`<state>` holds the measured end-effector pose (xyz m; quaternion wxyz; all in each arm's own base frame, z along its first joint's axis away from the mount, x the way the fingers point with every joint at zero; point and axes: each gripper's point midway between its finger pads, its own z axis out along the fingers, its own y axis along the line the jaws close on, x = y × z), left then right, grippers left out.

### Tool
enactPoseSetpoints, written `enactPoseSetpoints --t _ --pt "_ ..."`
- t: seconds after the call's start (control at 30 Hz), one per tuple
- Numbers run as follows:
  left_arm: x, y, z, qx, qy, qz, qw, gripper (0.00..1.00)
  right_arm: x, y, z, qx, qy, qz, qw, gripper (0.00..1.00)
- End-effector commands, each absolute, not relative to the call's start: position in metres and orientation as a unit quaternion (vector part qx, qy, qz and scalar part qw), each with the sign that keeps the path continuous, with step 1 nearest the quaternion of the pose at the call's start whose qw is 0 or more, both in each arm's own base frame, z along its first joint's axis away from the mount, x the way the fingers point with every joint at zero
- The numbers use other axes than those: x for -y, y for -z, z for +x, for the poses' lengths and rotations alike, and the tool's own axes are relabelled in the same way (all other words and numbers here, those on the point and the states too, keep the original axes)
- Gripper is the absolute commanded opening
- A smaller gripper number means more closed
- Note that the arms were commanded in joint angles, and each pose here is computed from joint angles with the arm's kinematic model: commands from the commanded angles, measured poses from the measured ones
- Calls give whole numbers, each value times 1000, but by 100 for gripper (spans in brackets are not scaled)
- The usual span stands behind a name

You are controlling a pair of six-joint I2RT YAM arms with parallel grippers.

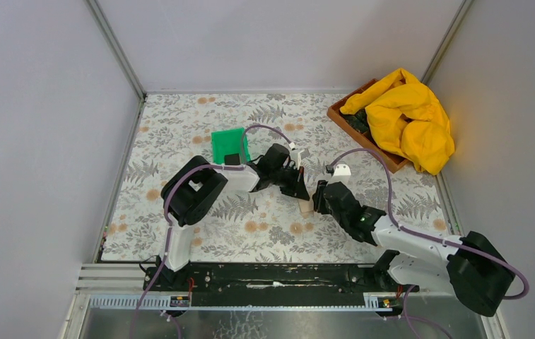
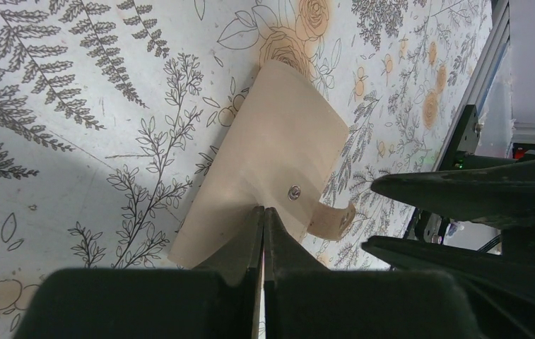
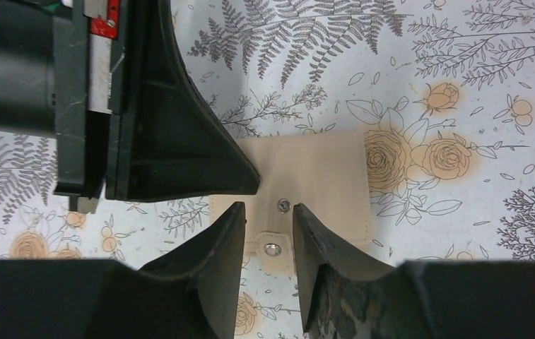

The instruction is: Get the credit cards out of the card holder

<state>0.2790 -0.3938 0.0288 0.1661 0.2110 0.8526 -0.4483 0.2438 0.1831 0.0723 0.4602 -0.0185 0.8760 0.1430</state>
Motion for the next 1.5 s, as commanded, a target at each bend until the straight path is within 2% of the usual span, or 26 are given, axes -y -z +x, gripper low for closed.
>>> enactPoseSetpoints --t 0.0,0.2,0.37,0.8,1.47 --pt "374 -6 287 -878 398 195 178 0 -188 -85 262 -862 -141 -6 487 38" --pt "375 -5 287 -879 399 195 176 0 -186 -76 267 -871 -124 -4 474 11" --pt "375 -3 287 -880 397 195 174 0 -188 -74 261 -874 -137 -15 467 3" --pt "374 -7 288 -879 398 195 178 0 -185 -52 229 -889 -167 -45 424 3" --pt "373 -5 287 -881 393 197 177 0 -188 -81 260 -875 -153 -32 458 4"
